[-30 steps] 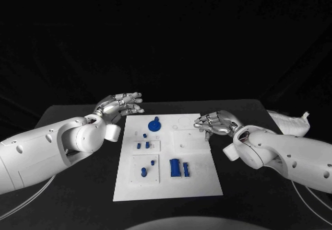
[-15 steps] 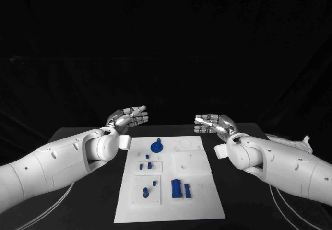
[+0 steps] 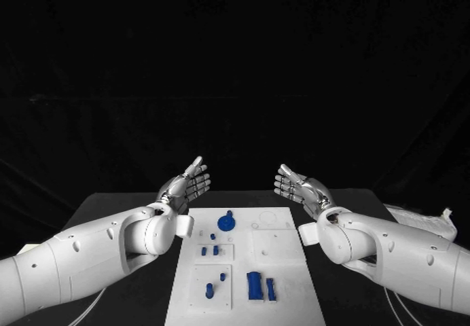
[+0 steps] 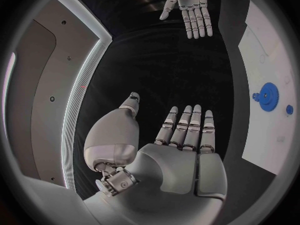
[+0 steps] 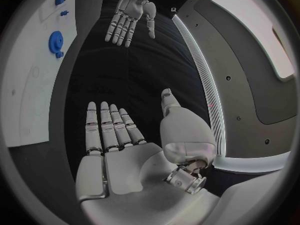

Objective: Assemble the parts on the task board

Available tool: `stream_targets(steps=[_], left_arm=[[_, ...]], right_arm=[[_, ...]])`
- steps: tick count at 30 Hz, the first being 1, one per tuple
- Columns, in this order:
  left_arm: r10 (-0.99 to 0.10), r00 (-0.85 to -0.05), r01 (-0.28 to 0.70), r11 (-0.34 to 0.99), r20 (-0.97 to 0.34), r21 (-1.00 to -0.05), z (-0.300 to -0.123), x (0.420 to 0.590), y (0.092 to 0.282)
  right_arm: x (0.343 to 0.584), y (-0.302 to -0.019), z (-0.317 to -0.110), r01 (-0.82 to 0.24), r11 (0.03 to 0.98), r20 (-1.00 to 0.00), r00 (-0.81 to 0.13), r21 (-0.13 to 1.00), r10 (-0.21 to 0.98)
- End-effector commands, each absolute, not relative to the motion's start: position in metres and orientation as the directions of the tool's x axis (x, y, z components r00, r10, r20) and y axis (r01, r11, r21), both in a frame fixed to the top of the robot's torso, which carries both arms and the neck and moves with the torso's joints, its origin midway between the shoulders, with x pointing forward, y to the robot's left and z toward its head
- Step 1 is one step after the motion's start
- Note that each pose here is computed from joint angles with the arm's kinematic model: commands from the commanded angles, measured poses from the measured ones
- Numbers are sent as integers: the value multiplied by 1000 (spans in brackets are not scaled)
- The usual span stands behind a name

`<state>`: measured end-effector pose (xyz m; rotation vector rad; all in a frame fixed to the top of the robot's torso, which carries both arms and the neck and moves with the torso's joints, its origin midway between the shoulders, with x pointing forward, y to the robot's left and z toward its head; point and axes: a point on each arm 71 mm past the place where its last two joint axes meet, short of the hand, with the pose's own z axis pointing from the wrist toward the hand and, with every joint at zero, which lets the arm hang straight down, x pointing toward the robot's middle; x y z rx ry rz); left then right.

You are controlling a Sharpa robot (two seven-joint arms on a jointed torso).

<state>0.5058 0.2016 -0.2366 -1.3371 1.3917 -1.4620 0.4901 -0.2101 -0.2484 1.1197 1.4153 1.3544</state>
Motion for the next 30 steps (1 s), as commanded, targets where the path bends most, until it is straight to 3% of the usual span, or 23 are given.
stream_targets(steps=[1,12,30], left_arm=[[-988,-115,-71,-95,103,-993,-232,495,202],[-1000,-24,-6,-16,16,-1000,-225,464,193],[-1000,-17,-1,-10,10,-1000,-224,462,192]], right_arm=[[482,-207,-237,8,-6,7,-92,1000,996],[462,-193,-224,1,-10,10,-18,1000,1000],[462,-192,-224,1,-10,10,-17,1000,1000]])
